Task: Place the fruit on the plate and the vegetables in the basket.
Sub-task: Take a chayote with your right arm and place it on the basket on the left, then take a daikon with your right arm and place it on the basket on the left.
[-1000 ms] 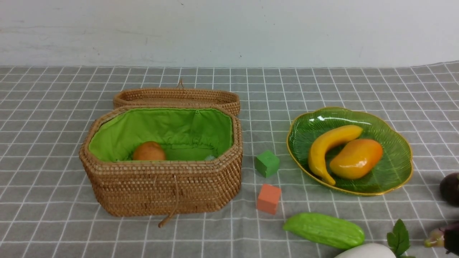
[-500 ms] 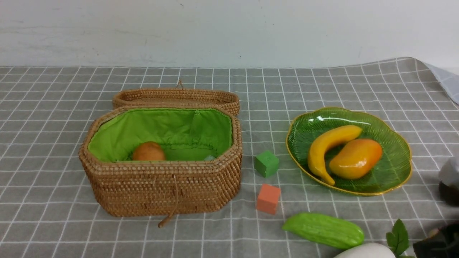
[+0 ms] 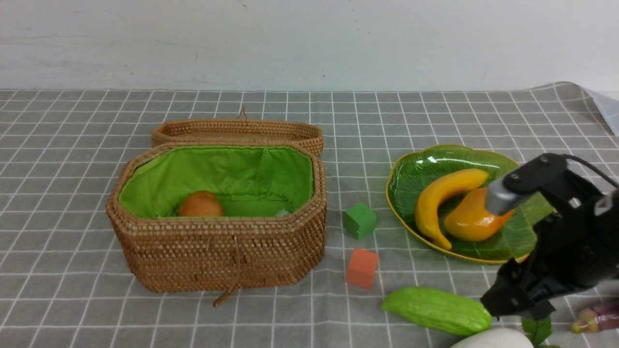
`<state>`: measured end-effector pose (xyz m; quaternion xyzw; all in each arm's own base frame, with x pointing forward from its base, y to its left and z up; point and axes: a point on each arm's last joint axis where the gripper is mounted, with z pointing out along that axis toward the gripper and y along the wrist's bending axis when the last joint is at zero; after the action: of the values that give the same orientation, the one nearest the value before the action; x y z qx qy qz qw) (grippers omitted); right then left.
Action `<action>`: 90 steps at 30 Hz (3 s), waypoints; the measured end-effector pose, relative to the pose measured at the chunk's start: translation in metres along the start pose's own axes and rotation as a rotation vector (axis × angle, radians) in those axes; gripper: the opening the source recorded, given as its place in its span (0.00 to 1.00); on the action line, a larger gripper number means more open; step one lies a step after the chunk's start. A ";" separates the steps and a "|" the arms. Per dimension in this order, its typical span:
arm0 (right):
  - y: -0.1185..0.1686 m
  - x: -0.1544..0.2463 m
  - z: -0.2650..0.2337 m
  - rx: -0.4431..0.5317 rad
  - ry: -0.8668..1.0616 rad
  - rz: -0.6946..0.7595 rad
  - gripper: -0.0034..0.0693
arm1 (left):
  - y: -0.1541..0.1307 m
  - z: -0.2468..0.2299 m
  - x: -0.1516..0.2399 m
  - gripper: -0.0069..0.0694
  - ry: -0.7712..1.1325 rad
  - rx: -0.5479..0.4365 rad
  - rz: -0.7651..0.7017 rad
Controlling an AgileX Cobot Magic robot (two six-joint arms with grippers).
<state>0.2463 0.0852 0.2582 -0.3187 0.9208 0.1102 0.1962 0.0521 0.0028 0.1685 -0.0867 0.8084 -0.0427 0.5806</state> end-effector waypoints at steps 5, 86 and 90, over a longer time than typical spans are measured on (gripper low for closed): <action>0.021 -0.023 0.024 -0.048 0.021 -0.243 0.88 | 0.000 0.000 0.000 0.23 0.000 0.000 0.000; 0.164 -0.178 0.069 -0.758 -0.668 -0.539 0.60 | 0.000 0.000 0.000 0.23 0.000 0.000 0.000; 0.133 -0.151 0.064 -0.784 -0.358 -0.706 0.55 | 0.000 0.000 0.000 0.23 0.000 0.000 0.000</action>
<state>0.2900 0.2910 0.2762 -0.6333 0.6005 0.4245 0.2411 0.0521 0.0028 0.1685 -0.0867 0.8084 -0.0427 0.5806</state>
